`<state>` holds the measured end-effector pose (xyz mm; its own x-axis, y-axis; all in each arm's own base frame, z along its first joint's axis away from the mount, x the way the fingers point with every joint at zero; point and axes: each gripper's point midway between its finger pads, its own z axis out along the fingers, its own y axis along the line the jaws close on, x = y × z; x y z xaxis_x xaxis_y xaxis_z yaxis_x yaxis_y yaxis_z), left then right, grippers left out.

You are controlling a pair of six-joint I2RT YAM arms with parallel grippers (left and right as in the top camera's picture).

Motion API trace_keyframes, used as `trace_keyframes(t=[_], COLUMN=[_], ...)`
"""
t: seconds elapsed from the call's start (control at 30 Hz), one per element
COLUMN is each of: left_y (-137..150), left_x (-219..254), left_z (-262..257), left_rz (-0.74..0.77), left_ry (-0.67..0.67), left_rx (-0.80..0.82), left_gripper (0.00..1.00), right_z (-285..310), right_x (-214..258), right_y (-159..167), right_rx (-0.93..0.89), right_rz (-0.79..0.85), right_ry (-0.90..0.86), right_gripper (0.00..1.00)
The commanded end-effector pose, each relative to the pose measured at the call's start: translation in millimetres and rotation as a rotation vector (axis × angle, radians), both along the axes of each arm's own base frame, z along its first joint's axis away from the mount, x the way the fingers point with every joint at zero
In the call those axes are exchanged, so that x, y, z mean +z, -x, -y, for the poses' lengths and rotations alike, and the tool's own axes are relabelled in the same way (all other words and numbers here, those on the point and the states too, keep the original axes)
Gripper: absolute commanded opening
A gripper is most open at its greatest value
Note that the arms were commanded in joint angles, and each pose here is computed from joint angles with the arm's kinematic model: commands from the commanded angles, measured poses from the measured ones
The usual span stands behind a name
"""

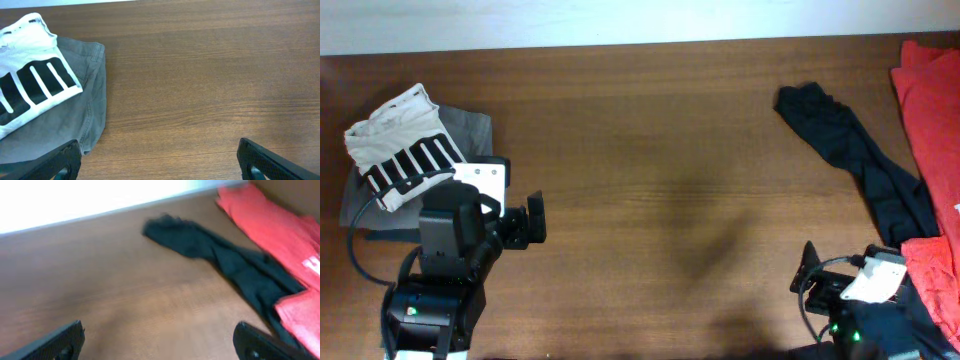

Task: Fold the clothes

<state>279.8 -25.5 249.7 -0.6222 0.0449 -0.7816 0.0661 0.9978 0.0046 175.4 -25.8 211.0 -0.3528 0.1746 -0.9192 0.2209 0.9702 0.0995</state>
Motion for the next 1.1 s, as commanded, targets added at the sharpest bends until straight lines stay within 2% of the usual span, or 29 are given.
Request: trace_keyframes(t=[0.0, 0.27, 0.43, 0.63, 1.07], left_y=[2, 2, 2, 1, 1], left_x=[-1, -1, -1, -2, -3], left_z=[-2, -2, -2, -2, -2], left_rz=[0.003, 0.003, 0.003, -0.004, -0.008], left_ry=[-0.001, -0.001, -0.001, -0.002, -0.003], left_rx=[0.014, 0.014, 0.014, 0.014, 0.014], left_gripper=[0.99, 0.99, 0.99, 0.99, 0.99], right_z=[-20, -21, -22, -34, -35], right_x=[-5, -12, -18, -56, -56], right_y=[-10, -55, -69, -70, -70], right_rx=[0.167, 0.155, 0.149, 0.232, 0.232], right_rz=[0.089, 0.303, 0.434, 0.302, 0.305], right_ry=[0.100, 0.096, 0.100, 0.108, 0.093], right_gripper=[0.99, 0.99, 0.99, 0.99, 0.99])
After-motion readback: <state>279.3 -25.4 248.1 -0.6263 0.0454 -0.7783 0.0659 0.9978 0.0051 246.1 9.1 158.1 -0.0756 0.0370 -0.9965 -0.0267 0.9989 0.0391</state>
